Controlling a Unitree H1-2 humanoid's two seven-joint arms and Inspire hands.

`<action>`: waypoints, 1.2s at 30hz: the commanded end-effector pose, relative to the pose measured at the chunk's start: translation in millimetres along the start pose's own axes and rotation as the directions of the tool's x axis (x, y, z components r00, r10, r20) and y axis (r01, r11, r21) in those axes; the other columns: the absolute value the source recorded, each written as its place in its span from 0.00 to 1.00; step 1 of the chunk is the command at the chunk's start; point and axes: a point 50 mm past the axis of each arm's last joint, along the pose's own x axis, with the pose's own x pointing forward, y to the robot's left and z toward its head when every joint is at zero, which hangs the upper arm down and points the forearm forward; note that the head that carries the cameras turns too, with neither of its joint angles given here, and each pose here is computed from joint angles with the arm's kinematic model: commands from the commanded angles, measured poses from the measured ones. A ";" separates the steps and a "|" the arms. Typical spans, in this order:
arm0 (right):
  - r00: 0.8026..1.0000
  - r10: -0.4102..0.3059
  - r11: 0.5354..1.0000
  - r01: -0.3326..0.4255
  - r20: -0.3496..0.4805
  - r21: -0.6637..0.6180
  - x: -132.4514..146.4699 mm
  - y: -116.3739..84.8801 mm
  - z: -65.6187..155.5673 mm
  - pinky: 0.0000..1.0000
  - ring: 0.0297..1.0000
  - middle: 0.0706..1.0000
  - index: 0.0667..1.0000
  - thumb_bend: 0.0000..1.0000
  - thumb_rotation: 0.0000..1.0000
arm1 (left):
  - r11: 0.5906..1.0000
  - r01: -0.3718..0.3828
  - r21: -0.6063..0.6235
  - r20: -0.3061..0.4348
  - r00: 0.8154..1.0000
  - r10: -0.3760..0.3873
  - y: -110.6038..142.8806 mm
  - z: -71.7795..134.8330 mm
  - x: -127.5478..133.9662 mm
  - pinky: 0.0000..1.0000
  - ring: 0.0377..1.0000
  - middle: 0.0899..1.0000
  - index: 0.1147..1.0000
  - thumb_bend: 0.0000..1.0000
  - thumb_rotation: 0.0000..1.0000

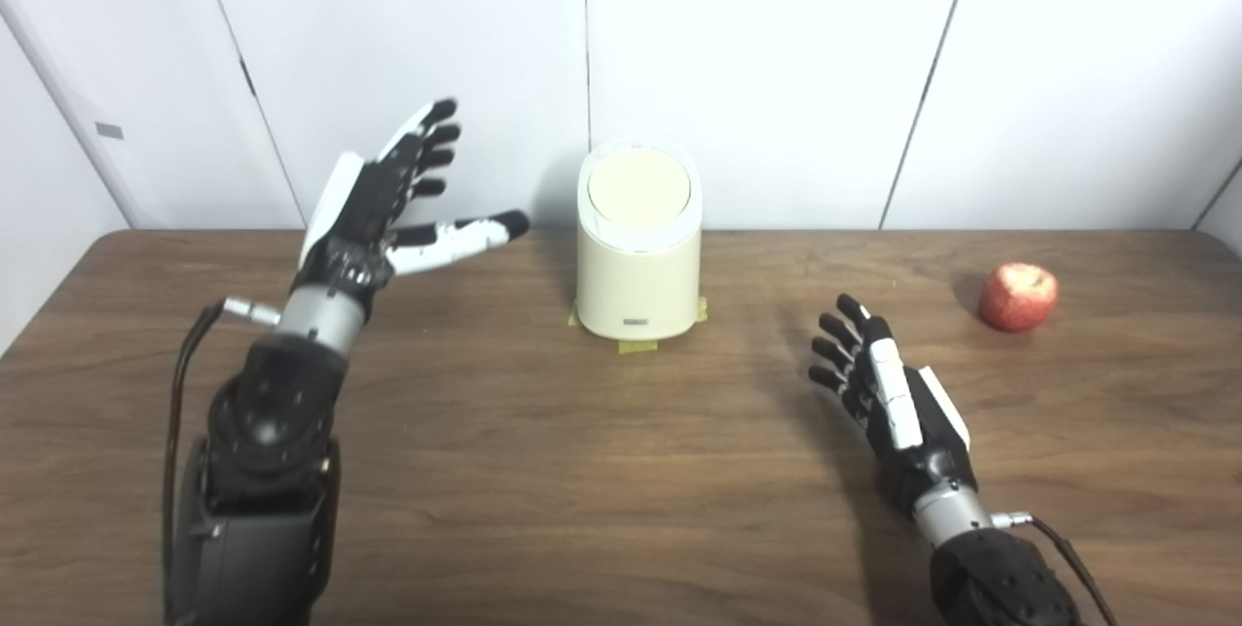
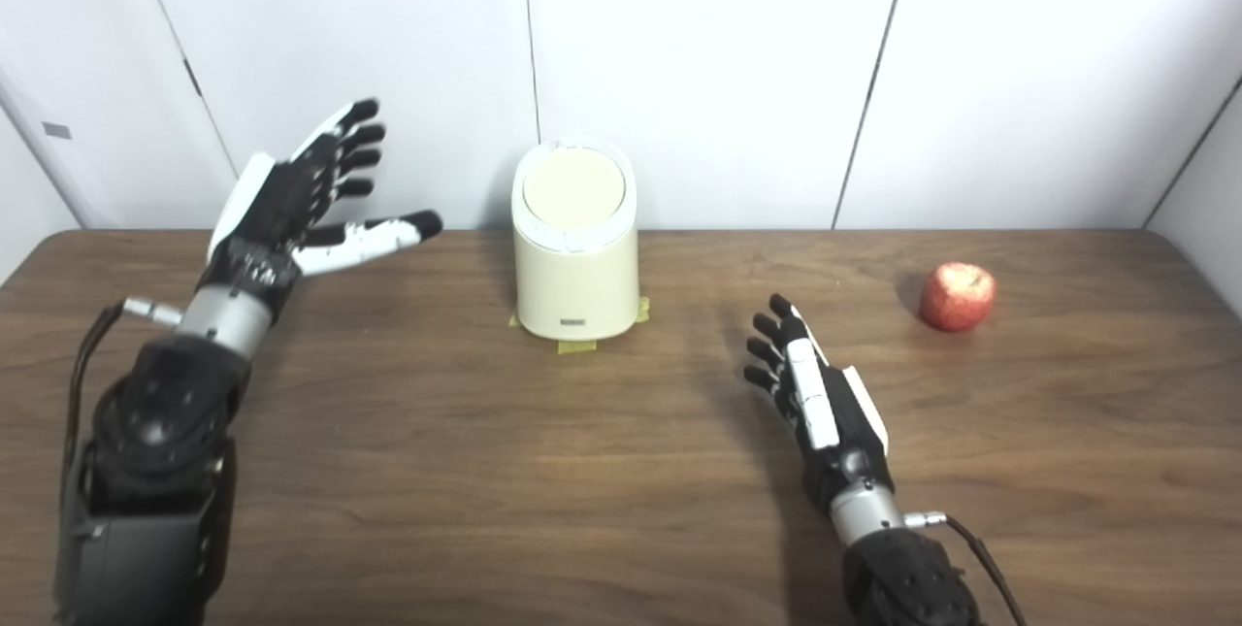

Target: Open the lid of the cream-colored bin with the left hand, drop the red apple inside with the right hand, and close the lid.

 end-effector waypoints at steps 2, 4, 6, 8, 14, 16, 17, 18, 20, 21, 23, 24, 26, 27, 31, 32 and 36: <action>0.995 0.005 1.000 -0.005 0.101 0.007 8.0 5.5 20.4 0.87 0.91 0.93 0.96 0.50 1.00 | 0.999 -0.007 0.039 0.049 0.999 0.005 1.0 27.5 28.8 0.82 0.92 0.94 0.96 0.87 0.21; 0.995 0.004 1.000 -0.005 0.103 0.013 8.0 6.2 21.0 0.87 0.91 0.93 0.96 0.49 1.00 | 0.998 0.006 0.067 0.041 0.999 -0.008 -3.7 34.2 41.2 0.81 0.91 0.93 0.95 0.87 0.20; 0.995 0.003 1.000 -0.005 0.104 0.019 8.0 6.4 21.2 0.87 0.91 0.93 0.96 0.49 1.00 | 0.995 0.021 0.097 0.034 0.999 -0.025 -8.7 40.7 52.7 0.80 0.91 0.94 0.95 0.87 0.19; 0.995 0.001 1.000 -0.003 0.103 0.013 7.9 6.9 21.4 0.87 0.91 0.93 0.96 0.49 1.00 | 0.990 0.041 0.138 0.027 0.999 -0.045 -14.0 45.8 65.8 0.78 0.90 0.93 0.95 0.87 0.19; 0.995 -0.001 1.000 -0.001 0.104 0.020 6.9 8.6 22.3 0.87 0.91 0.93 0.95 0.48 1.00 | 0.972 0.080 0.220 0.010 0.996 -0.084 -30.4 56.5 96.1 0.74 0.88 0.93 0.95 0.89 0.18; 0.994 -0.005 1.000 0.002 0.105 0.024 6.3 9.6 22.8 0.87 0.91 0.93 0.95 0.49 1.00 | 0.968 0.088 0.237 0.005 0.996 -0.092 -36.6 59.0 106.0 0.71 0.87 0.93 0.96 0.90 0.16; 0.994 -0.006 1.000 0.003 0.106 0.029 6.1 9.9 23.0 0.86 0.90 0.93 0.95 0.49 1.00 | 0.964 0.092 0.248 0.005 0.995 -0.097 -39.5 59.9 110.6 0.68 0.86 0.93 0.96 0.90 0.15; 0.994 -0.006 1.000 0.003 0.107 0.029 5.7 10.6 23.1 0.87 0.91 0.93 0.95 0.49 1.00 | 0.961 0.095 0.259 0.005 0.995 -0.100 -41.8 60.4 114.4 0.67 0.85 0.94 0.96 0.90 0.15; 0.994 -0.007 1.000 0.004 0.108 0.024 5.4 11.6 23.4 0.87 0.91 0.93 0.96 0.50 1.00 | 0.957 0.098 0.273 0.002 0.995 -0.103 -45.9 61.2 120.4 0.64 0.84 0.94 0.95 0.90 0.15; 0.994 -0.007 1.000 0.005 0.109 0.022 5.3 12.0 23.6 0.87 0.91 0.93 0.95 0.50 1.00 | 0.956 0.099 0.275 0.000 0.995 -0.103 -47.0 61.3 122.0 0.63 0.84 0.94 0.95 0.89 0.14; 0.994 -0.010 1.000 0.008 0.108 0.020 5.1 13.0 24.3 0.87 0.91 0.93 0.95 0.50 1.00 | 0.951 0.099 0.291 -0.003 0.995 -0.102 -51.6 62.0 127.1 0.64 0.84 0.94 0.95 0.89 0.14; 0.994 -0.011 1.000 0.009 0.108 0.020 5.0 13.5 24.4 0.87 0.91 0.92 0.95 0.50 1.00 | 0.950 0.097 0.297 -0.003 0.995 -0.101 -53.0 62.0 128.8 0.65 0.84 0.94 0.95 0.89 0.13; 0.994 -0.012 1.000 0.009 0.110 0.022 4.7 14.5 24.7 0.87 0.91 0.92 0.95 0.50 1.00 | 0.943 0.097 0.318 -0.005 0.995 -0.101 -57.6 60.2 132.1 0.66 0.85 0.94 0.94 0.88 0.13; 0.994 -0.012 1.000 0.009 0.110 0.022 4.6 14.7 24.8 0.87 0.90 0.92 0.95 0.50 1.00 | 0.941 0.097 0.325 -0.005 0.995 -0.101 -59.0 59.3 132.9 0.67 0.86 0.94 0.94 0.88 0.13; 0.993 -0.007 1.000 0.004 0.114 0.022 3.9 15.5 24.5 0.88 0.91 0.92 0.95 0.50 1.00 | 0.930 0.109 0.352 -0.018 0.994 -0.110 -66.5 51.1 136.6 0.71 0.88 0.93 0.93 0.88 0.11; 0.993 -0.007 1.000 0.004 0.114 0.024 3.5 16.0 24.5 0.88 0.91 0.92 0.95 0.50 1.00 | 0.929 0.111 0.354 -0.020 0.994 -0.111 -67.3 49.3 137.5 0.72 0.88 0.92 0.92 0.87 0.10; 0.993 -0.007 0.999 0.003 0.114 0.032 1.7 17.9 24.9 0.88 0.91 0.92 0.95 0.49 1.00 | 0.928 0.107 0.357 -0.023 0.994 -0.105 -70.9 43.3 142.4 0.72 0.87 0.91 0.92 0.87 0.09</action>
